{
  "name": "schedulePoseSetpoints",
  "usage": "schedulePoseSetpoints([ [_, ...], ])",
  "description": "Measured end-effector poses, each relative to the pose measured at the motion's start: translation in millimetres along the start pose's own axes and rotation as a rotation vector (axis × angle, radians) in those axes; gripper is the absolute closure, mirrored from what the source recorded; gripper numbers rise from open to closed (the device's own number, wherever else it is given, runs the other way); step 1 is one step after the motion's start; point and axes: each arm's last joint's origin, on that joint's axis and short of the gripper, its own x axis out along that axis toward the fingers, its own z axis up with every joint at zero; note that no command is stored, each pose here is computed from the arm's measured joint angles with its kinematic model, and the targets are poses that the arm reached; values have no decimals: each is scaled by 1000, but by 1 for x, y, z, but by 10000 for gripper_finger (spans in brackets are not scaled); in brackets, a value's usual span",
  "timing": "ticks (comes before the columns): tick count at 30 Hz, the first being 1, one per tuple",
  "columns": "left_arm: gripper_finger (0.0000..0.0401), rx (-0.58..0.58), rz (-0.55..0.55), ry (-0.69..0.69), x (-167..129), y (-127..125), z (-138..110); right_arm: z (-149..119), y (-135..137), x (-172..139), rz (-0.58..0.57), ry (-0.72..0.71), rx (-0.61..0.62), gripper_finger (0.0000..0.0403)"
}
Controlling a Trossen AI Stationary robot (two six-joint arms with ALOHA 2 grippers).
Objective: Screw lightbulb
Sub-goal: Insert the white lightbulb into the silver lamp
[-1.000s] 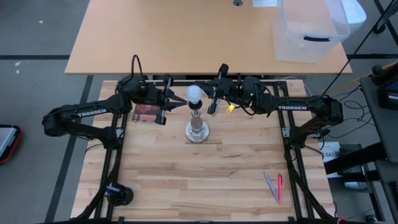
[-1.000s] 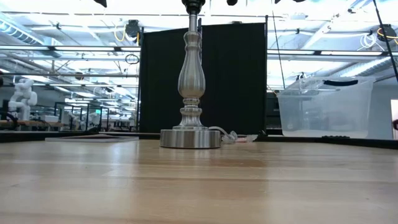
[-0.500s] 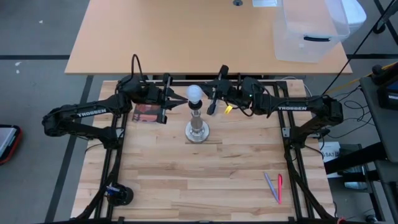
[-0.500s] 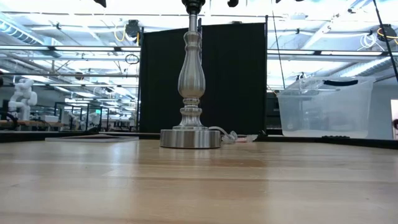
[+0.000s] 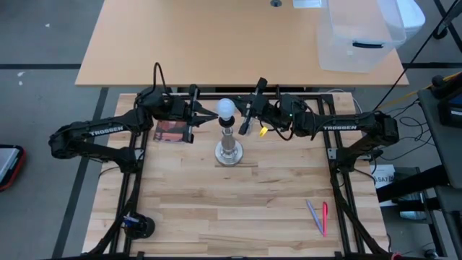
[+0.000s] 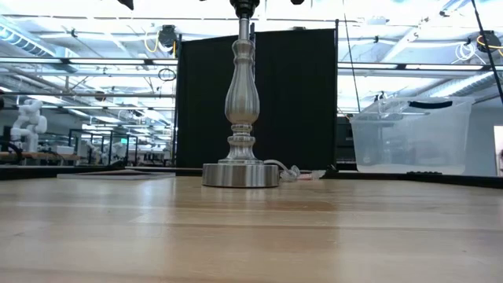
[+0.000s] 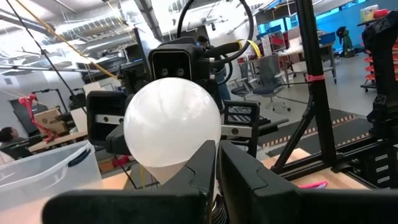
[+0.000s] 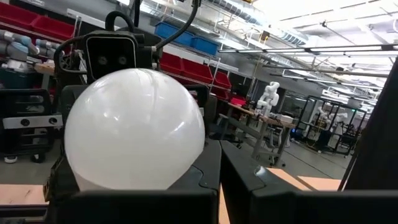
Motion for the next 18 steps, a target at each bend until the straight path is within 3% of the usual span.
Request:
schedulePoseSetpoints([
  [18,372,-1,23,14,-3,6,-2,4,15,-4,-53,37,-29,402],
])
